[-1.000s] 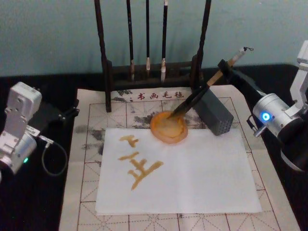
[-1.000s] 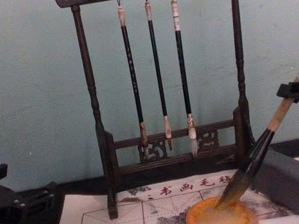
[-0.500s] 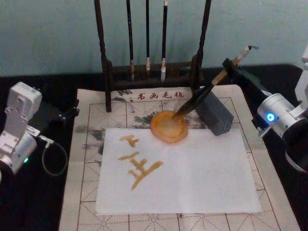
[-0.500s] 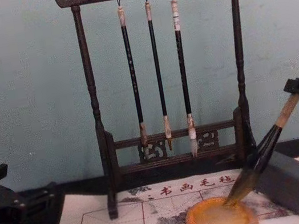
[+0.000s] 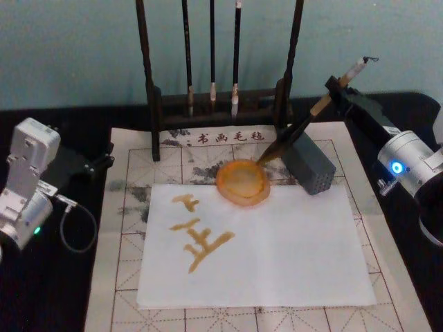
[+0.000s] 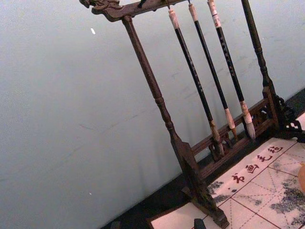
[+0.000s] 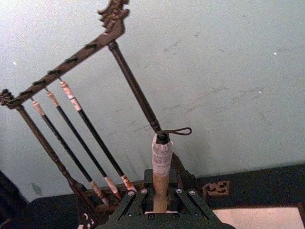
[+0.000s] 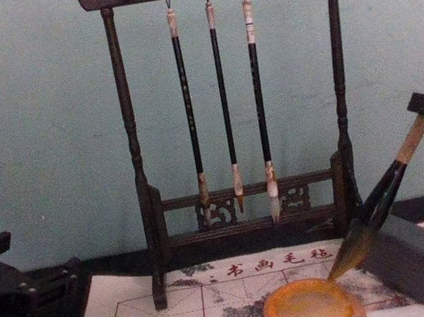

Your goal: Pick up the brush from the inkstone, write on the paper, then place the brush back to its original position.

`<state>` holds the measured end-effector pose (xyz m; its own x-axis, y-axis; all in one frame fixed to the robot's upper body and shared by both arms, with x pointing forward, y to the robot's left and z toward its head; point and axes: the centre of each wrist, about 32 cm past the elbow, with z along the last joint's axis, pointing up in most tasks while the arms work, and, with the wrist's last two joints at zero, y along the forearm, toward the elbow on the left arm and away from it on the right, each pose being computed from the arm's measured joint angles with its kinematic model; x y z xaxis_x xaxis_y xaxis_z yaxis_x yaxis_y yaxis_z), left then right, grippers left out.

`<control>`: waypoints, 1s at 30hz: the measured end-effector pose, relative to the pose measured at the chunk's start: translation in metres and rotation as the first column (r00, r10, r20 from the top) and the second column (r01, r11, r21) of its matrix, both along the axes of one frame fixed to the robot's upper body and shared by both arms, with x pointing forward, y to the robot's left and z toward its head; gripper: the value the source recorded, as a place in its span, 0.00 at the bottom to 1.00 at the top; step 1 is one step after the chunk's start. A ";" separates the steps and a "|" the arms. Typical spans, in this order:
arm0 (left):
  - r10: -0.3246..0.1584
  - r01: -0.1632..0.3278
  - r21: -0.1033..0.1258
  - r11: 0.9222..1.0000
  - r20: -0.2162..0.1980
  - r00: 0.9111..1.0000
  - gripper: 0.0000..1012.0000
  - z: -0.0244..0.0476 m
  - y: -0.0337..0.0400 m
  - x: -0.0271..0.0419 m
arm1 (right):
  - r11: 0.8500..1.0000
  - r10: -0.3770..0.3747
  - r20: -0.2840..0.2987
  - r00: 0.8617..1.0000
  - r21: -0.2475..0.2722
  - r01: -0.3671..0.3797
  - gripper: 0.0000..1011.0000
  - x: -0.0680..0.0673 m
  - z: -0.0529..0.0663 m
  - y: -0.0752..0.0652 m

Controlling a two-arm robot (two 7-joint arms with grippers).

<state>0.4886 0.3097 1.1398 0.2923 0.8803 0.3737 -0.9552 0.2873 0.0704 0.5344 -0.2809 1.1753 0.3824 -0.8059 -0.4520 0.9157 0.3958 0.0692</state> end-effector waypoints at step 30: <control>0.000 0.000 0.000 1.000 0.000 1.000 0.99 0.0000 0.0000 0.0000 | 0.956 0.291 0.173 0.941 -0.076 -0.282 0.18 -0.009 0.020 0.025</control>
